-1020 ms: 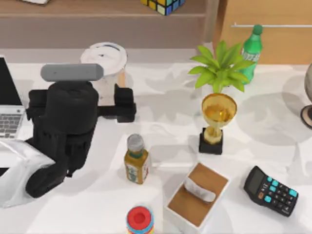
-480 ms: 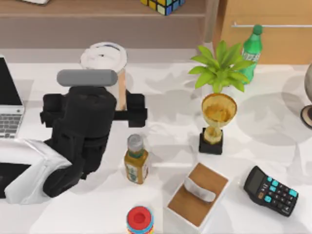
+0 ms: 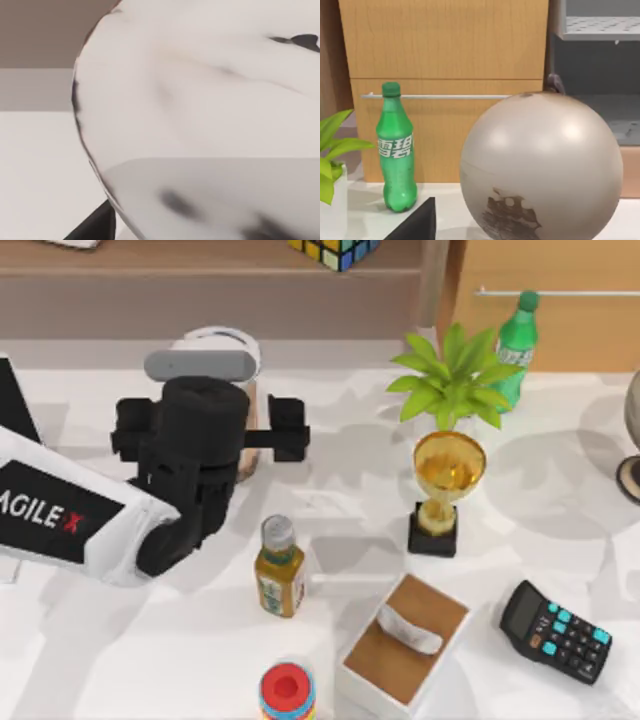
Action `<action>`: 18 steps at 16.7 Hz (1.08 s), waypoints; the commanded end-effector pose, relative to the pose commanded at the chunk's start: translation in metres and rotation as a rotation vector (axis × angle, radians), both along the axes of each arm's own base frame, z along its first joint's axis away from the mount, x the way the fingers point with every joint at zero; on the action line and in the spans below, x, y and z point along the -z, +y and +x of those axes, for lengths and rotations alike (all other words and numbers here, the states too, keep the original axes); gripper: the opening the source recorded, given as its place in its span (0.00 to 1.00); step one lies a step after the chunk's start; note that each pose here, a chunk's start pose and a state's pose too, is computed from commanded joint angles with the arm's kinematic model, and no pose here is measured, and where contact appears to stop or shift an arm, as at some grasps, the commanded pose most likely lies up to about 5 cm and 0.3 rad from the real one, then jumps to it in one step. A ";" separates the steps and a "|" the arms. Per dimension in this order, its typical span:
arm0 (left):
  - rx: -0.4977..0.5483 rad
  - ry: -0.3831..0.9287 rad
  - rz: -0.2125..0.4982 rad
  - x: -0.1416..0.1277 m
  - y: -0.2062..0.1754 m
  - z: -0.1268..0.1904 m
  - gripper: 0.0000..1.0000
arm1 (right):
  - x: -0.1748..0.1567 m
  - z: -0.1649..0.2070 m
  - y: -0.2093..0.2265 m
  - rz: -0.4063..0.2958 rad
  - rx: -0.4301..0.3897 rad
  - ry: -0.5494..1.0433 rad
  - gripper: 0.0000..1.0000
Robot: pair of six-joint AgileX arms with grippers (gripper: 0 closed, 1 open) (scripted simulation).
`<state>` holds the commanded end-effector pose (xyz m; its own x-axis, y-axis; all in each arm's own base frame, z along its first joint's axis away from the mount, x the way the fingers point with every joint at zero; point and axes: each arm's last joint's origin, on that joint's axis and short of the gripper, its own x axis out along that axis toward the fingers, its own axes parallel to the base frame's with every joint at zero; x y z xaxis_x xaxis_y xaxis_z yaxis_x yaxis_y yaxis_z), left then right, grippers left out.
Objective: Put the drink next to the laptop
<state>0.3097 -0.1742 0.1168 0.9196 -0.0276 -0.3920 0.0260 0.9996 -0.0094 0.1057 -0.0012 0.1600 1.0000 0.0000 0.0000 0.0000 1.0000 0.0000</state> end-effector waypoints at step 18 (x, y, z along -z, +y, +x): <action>0.000 -0.005 -0.003 0.003 0.001 0.008 0.02 | 0.000 0.000 0.000 0.000 0.000 0.000 1.00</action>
<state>0.3176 -0.1729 0.1142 0.9213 -0.0287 -0.3877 0.0261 0.9996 -0.0118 0.1057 -0.0012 0.1600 1.0000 0.0000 0.0000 0.0000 1.0000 0.0000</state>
